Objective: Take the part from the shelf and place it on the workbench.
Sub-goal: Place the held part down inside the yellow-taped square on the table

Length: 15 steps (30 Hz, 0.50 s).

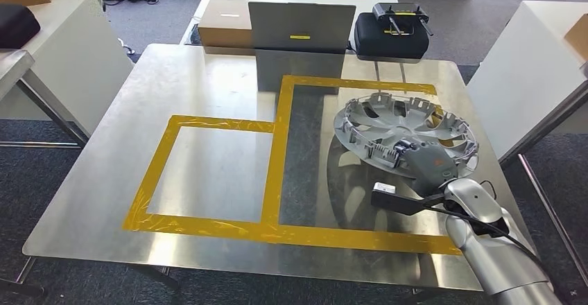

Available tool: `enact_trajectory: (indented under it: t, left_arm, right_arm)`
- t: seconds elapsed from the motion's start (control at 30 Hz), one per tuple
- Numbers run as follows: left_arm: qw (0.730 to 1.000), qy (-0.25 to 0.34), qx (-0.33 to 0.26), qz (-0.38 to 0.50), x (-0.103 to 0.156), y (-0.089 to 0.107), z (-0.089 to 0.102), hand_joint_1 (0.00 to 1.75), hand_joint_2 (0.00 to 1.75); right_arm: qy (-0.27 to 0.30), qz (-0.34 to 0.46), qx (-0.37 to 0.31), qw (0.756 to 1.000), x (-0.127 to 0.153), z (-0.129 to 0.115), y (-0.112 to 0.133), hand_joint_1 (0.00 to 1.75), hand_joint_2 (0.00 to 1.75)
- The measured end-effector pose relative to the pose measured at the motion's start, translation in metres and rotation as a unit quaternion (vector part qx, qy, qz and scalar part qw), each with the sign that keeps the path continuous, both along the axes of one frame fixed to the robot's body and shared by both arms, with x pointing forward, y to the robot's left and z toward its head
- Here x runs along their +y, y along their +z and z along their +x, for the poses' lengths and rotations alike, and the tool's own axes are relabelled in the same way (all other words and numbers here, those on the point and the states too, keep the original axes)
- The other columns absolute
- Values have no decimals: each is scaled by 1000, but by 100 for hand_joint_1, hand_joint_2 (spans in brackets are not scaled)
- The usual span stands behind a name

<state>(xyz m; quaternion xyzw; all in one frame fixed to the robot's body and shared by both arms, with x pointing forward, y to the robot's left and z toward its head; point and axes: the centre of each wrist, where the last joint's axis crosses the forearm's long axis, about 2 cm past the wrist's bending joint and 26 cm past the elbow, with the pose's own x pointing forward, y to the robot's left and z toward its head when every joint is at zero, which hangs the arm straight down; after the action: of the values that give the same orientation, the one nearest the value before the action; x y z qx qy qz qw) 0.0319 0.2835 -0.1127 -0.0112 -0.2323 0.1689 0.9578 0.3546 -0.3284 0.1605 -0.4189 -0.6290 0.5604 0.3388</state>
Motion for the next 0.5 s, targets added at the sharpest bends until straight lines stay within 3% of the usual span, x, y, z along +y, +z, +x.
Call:
enact_trajectory:
  t: [0.5]
  left_arm:
    - [1000, 1, -8, 5, 1, 0, -1, 0, 175]
  right_arm:
    - [18, 10, 17, 1000, 9, 18, 0, 175, 175]
